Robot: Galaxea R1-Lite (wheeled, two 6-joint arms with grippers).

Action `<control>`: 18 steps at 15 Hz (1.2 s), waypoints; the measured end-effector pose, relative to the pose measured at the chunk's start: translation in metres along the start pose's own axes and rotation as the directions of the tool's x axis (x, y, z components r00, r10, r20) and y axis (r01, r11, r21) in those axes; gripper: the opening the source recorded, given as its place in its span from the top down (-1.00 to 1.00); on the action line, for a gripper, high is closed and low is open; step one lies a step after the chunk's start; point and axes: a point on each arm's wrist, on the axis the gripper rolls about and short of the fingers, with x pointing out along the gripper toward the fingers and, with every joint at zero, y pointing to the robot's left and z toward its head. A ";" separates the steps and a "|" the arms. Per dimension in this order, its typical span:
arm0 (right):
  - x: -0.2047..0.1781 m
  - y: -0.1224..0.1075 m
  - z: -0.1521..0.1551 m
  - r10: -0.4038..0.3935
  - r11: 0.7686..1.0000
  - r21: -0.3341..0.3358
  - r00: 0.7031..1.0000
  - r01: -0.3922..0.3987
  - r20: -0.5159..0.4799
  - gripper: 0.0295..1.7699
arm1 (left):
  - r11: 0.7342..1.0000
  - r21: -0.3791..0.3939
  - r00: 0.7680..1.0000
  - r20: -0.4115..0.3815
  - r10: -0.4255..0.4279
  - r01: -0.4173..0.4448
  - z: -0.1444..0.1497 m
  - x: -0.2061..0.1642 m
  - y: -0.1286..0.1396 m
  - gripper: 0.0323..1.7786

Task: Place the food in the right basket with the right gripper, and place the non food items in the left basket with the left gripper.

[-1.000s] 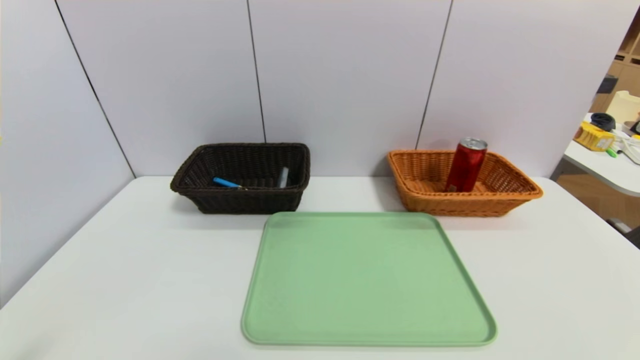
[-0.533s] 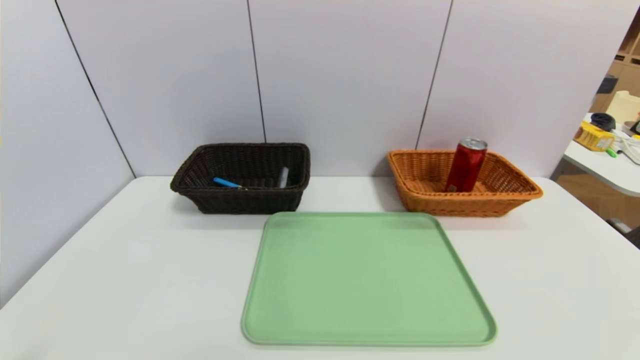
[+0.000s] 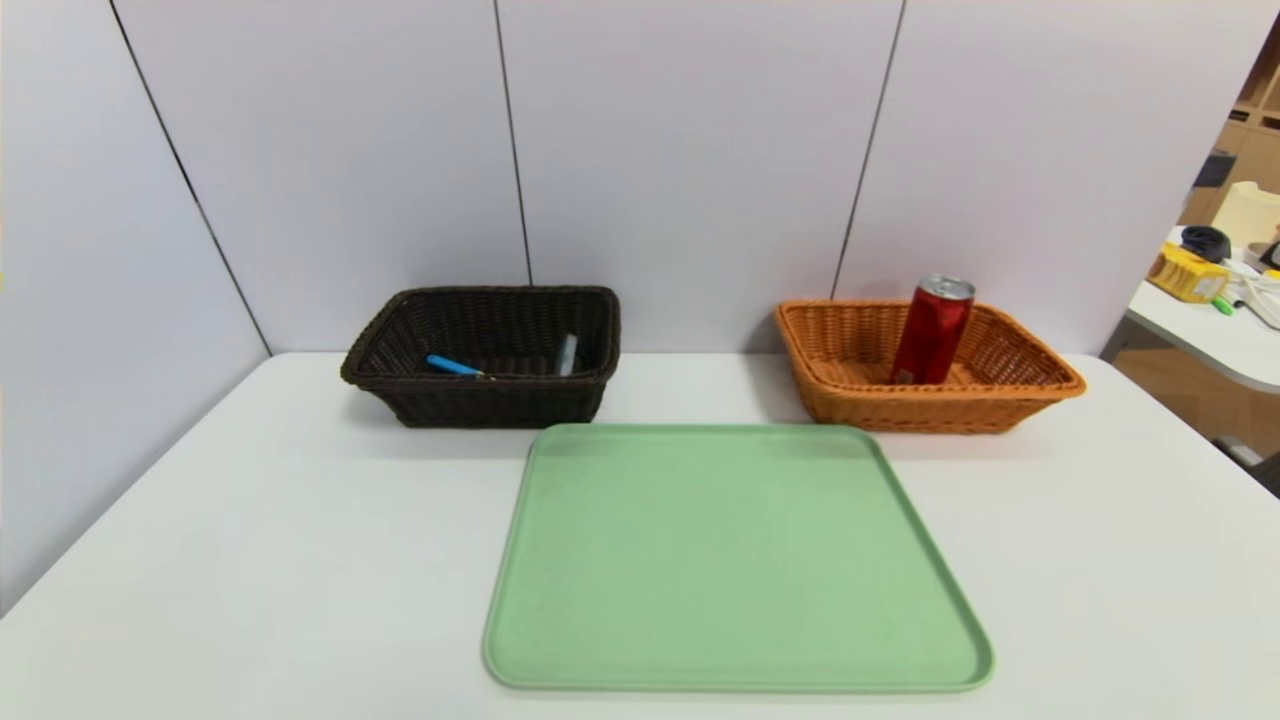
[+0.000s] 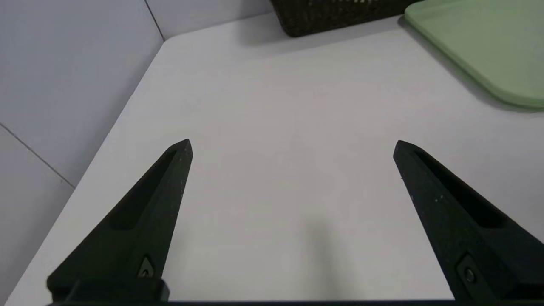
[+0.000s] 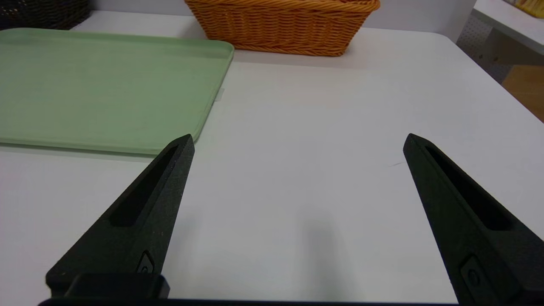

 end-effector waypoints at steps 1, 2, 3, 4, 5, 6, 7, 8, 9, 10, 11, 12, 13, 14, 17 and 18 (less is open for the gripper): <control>0.000 0.000 0.000 0.000 1.000 0.000 1.000 0.000 0.000 -0.92 | 1.000 -0.022 1.000 -0.002 0.002 -0.002 -0.001 0.000 0.000 -0.90; 0.000 0.000 0.000 0.000 1.000 0.000 1.000 0.000 0.000 -0.92 | 0.998 -0.056 1.000 -0.004 0.004 -0.004 -0.001 0.000 0.000 -0.90; 0.000 0.000 0.000 0.000 1.000 -0.001 1.000 0.000 0.000 -0.92 | 0.996 -0.091 1.000 -0.002 0.005 -0.005 -0.001 0.000 0.000 -0.90; 0.000 0.000 0.000 0.000 1.000 -0.001 1.000 0.000 0.000 -0.92 | 0.993 -0.115 1.000 -0.001 0.009 -0.009 -0.001 0.000 0.000 -0.90; 0.000 0.000 0.000 0.000 1.000 0.000 1.000 0.000 0.000 -0.92 | 0.992 -0.129 1.000 -0.001 0.010 -0.010 -0.001 0.000 0.000 -0.90; 0.000 0.000 0.000 0.000 1.000 -0.001 1.000 0.000 0.000 -0.92 | 0.990 -0.137 1.000 -0.001 0.012 -0.012 -0.001 0.000 0.000 -0.90; 0.000 0.000 0.000 0.000 1.000 -0.001 1.000 0.000 0.000 -0.92 | 0.990 -0.140 1.000 -0.001 0.014 -0.014 -0.001 0.000 0.000 -0.90; 0.000 0.000 0.000 0.000 1.000 0.000 1.000 0.000 0.000 -0.92 | 0.990 -0.141 1.000 -0.001 0.015 -0.015 -0.001 0.000 0.000 -0.90; 0.000 0.000 0.000 0.000 1.000 0.000 1.000 0.000 0.000 -0.92 | 0.990 -0.141 1.000 -0.001 0.015 -0.015 -0.001 0.000 0.000 -0.90; 0.000 0.000 0.000 0.000 1.000 0.000 1.000 0.000 0.000 -0.92 | 0.990 -0.141 1.000 0.000 0.015 -0.015 -0.001 0.000 0.000 -0.90; 0.000 0.000 0.000 0.000 1.000 0.000 1.000 0.000 0.000 -0.92 | 0.990 -0.141 1.000 0.000 0.015 -0.015 -0.001 0.000 0.000 -0.90; 0.000 0.000 0.000 0.000 1.000 0.000 1.000 0.000 0.000 -0.92 | 0.990 -0.141 1.000 -0.001 0.015 -0.015 -0.001 0.000 0.000 -0.90; 0.000 0.000 0.000 0.000 1.000 0.000 1.000 0.000 0.000 -0.92 | 0.990 -0.141 1.000 0.000 0.015 -0.015 -0.001 0.000 0.000 -0.90; 0.000 0.000 0.000 0.000 1.000 0.000 1.000 0.000 0.000 -0.92 | 0.990 -0.141 1.000 0.000 0.015 -0.015 -0.001 0.000 0.000 -0.90; 0.000 0.000 0.000 0.000 1.000 -0.002 1.000 0.000 0.000 -0.92 | 0.990 -0.141 1.000 0.000 0.015 -0.015 -0.001 0.000 0.000 -0.90; 0.000 0.000 0.000 0.001 1.000 -0.008 1.000 -0.001 0.000 -0.92 | 0.990 -0.142 1.000 -0.001 0.015 -0.015 -0.001 0.000 0.000 -0.90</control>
